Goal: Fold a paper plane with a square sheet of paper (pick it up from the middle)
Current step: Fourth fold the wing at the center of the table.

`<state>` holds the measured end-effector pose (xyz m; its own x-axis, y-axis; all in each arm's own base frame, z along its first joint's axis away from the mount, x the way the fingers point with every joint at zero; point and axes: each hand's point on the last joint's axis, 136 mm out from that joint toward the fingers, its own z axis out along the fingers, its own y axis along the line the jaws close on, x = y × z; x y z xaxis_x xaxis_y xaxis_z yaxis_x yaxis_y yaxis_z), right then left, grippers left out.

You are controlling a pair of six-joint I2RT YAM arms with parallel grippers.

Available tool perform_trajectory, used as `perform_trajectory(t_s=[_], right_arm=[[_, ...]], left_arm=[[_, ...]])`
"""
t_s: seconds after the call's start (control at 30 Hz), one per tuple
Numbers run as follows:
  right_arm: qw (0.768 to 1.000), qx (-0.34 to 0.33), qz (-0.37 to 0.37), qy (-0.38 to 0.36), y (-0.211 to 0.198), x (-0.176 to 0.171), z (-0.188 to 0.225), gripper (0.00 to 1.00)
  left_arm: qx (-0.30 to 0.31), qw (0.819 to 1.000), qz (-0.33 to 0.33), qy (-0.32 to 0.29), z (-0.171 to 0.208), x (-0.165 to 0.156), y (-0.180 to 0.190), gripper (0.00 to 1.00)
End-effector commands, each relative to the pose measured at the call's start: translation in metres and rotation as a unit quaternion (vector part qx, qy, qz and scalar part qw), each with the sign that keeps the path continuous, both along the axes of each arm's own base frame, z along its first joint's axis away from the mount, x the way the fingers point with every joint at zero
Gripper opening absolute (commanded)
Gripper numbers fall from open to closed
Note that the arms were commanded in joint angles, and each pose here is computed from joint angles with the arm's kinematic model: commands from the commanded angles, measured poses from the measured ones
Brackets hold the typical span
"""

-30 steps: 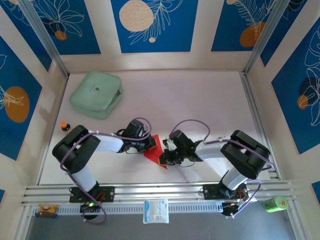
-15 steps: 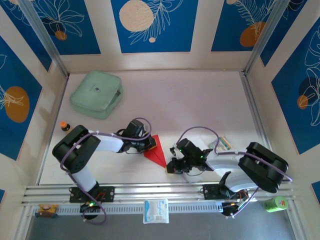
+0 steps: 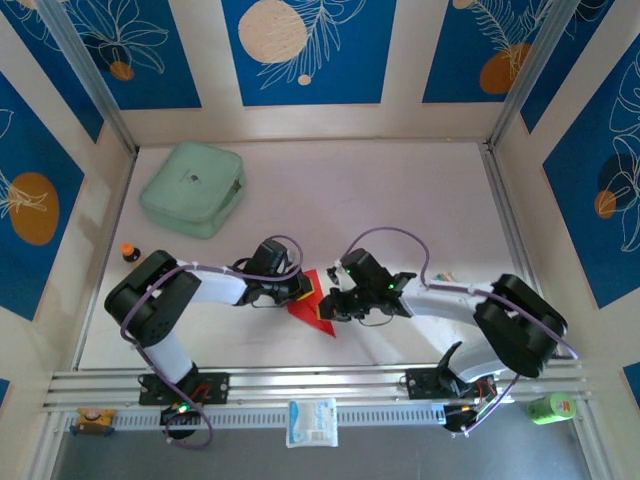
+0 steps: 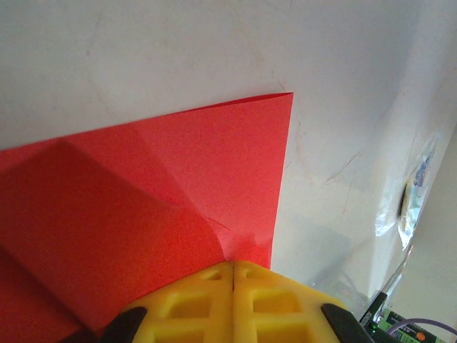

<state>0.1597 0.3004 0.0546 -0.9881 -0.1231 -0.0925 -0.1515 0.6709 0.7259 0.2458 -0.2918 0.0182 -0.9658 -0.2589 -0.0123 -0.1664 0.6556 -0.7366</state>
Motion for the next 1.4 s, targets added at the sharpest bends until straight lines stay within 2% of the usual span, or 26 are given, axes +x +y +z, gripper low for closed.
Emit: perform_trajectory(t_s=[0.0, 0.13, 0.23, 0.4, 0.53, 0.63, 0.73, 0.83, 1.07, 1.3, 1.37], right_arm=[[1.000, 0.000, 0.010, 0.002, 0.010, 0.011, 0.001, 0.04], [1.000, -0.007, 0.012, 0.010, 0.018, 0.019, -0.006, 0.04], [0.999, -0.038, -0.003, 0.025, 0.009, 0.019, -0.027, 0.04], [0.994, -0.077, -0.025, 0.073, -0.015, -0.003, -0.066, 0.02], [0.993, -0.063, -0.039, 0.095, -0.025, -0.016, -0.078, 0.02], [0.992, -0.063, -0.039, 0.102, -0.027, -0.020, -0.082, 0.01], [0.992, -0.065, -0.043, 0.101, -0.028, -0.018, -0.082, 0.00], [0.991, -0.069, -0.050, 0.103, -0.029, -0.016, -0.082, 0.00], [0.990, -0.072, -0.057, 0.107, -0.029, -0.015, -0.084, 0.00], [0.989, -0.077, -0.059, 0.111, -0.032, -0.017, -0.087, 0.00], [0.989, -0.078, -0.059, 0.113, -0.033, -0.018, -0.088, 0.00]], left_arm=[[0.046, 0.998, 0.021, 0.026, -0.026, -0.007, 0.019, 0.00], [0.047, 0.998, 0.022, 0.026, -0.026, -0.007, 0.020, 0.00], [0.046, 0.998, 0.019, 0.025, -0.025, -0.007, 0.018, 0.00], [0.041, 0.999, 0.015, 0.021, -0.021, -0.005, 0.016, 0.00], [0.039, 0.999, 0.007, 0.007, -0.012, 0.000, 0.011, 0.01], [0.020, 1.000, -0.007, -0.018, 0.006, 0.009, 0.001, 0.04], [0.007, 0.999, -0.023, -0.046, 0.031, 0.016, -0.007, 0.15], [0.012, 0.998, -0.036, -0.054, 0.044, 0.014, -0.008, 0.16], [0.015, 0.999, -0.028, -0.023, 0.029, -0.009, -0.002, 0.03], [0.009, 1.000, -0.026, 0.005, 0.002, -0.021, -0.005, 0.03], [0.035, 0.999, -0.013, 0.013, -0.010, -0.021, 0.004, 0.03]])
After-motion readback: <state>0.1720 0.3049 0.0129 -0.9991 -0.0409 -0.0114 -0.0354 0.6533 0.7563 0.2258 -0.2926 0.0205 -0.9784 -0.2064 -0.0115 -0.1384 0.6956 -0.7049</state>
